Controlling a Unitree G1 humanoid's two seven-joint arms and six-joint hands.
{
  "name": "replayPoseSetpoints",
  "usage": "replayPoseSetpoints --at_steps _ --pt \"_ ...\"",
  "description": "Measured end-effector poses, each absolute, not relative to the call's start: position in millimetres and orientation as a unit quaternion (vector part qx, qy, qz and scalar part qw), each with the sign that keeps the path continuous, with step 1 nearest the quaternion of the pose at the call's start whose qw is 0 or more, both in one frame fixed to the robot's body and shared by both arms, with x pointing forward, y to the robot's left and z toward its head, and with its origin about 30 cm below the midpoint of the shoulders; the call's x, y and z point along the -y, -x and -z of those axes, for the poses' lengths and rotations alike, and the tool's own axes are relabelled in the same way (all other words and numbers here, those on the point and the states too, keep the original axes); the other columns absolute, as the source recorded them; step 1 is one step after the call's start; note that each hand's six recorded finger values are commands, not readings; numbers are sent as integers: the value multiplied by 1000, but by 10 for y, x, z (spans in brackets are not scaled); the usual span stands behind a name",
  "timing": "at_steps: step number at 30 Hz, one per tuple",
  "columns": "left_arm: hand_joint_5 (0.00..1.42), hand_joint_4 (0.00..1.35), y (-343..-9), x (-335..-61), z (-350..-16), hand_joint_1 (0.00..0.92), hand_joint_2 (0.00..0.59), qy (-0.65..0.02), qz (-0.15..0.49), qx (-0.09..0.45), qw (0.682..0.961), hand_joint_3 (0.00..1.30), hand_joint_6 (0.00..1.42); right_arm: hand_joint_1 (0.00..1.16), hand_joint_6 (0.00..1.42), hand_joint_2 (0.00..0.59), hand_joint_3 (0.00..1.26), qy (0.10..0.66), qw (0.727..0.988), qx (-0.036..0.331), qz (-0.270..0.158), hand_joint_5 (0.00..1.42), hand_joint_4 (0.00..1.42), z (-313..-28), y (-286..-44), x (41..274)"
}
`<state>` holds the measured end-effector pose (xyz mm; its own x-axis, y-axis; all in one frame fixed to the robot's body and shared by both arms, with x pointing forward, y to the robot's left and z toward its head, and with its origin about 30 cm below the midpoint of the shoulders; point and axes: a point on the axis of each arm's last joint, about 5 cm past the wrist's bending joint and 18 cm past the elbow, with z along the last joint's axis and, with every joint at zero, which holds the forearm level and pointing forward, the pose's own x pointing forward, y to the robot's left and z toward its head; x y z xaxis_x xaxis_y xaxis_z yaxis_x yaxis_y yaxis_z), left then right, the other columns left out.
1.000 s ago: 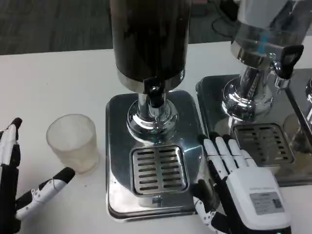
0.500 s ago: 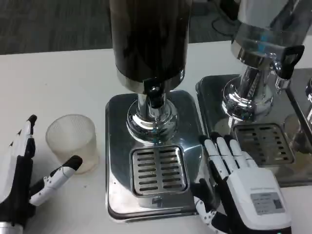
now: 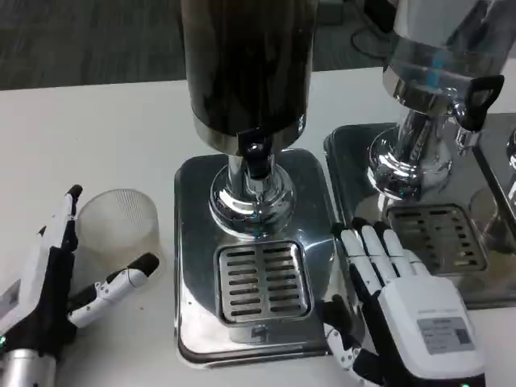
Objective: Grasp the cup under the faucet to collect the drink, then remove the cup.
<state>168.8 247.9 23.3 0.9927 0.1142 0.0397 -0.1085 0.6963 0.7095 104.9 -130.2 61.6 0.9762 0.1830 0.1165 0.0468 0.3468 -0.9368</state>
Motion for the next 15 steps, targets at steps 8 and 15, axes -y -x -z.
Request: replayPoseSetpoints --at_steps 8,15 --pt "165 0 -1736 -2466 -211 213 20 -382 -60 -7 922 0 117 519 131 493 54 569 815 102 -40 0 0 -629 -1044 1307" --pt "223 0 -1773 -2447 -200 251 32 -382 -62 -5 922 0 177 524 155 493 54 568 816 100 -40 0 0 -632 -1025 1309"
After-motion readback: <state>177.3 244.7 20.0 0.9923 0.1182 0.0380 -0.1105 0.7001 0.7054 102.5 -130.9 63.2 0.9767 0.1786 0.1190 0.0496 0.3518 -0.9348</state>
